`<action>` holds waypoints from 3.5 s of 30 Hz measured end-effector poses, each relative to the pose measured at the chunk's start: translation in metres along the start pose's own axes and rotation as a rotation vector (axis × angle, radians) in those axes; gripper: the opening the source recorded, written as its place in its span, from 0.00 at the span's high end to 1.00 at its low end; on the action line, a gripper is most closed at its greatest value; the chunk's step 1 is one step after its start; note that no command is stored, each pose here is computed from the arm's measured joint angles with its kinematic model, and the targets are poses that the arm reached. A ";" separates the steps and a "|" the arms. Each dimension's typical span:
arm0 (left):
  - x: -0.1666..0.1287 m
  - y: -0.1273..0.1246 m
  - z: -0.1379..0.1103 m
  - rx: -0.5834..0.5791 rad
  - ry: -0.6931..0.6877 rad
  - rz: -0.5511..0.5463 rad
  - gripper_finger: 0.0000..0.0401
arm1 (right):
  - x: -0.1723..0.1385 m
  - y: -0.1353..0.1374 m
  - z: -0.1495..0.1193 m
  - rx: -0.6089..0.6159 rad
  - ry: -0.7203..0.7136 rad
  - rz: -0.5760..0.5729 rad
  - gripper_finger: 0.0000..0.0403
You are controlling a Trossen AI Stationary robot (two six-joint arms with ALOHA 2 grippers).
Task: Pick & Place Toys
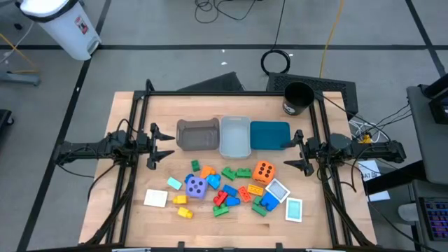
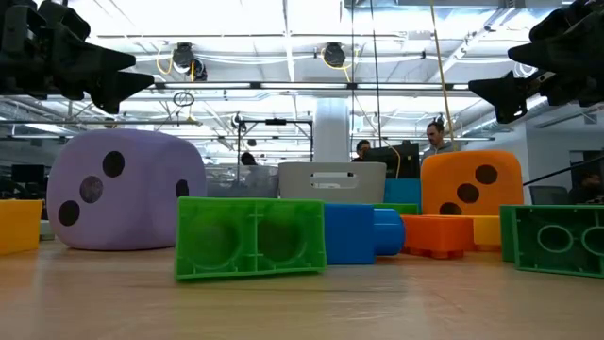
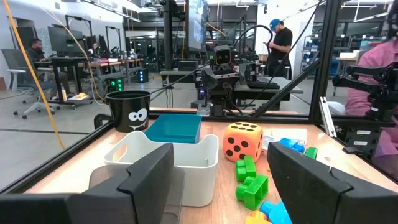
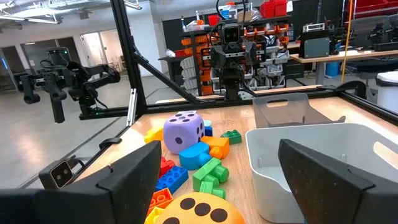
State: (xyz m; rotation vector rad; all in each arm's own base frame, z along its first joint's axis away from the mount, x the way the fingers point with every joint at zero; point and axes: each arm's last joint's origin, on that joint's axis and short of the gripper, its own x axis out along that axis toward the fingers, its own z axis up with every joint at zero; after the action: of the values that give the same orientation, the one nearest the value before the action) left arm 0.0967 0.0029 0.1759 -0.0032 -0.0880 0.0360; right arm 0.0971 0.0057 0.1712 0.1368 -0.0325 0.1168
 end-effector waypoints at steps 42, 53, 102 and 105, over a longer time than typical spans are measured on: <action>0.000 0.000 0.000 0.000 0.000 0.000 0.33 | 0.000 0.000 0.000 0.000 0.000 0.000 0.22; 0.000 0.000 0.000 0.000 0.000 0.000 0.33 | 0.000 0.000 0.000 0.000 0.000 0.000 0.22; 0.000 0.000 0.000 0.000 0.001 -0.001 0.33 | 0.067 0.042 0.037 0.331 0.294 -0.008 0.12; 0.000 0.000 0.000 0.000 0.000 -0.002 0.33 | 0.082 0.047 0.031 0.346 0.498 -0.082 0.13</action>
State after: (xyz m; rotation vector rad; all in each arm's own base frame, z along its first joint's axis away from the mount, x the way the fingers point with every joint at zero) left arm 0.0968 0.0028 0.1758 -0.0031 -0.0876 0.0335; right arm 0.1720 0.0573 0.2118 0.4505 0.4914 0.0711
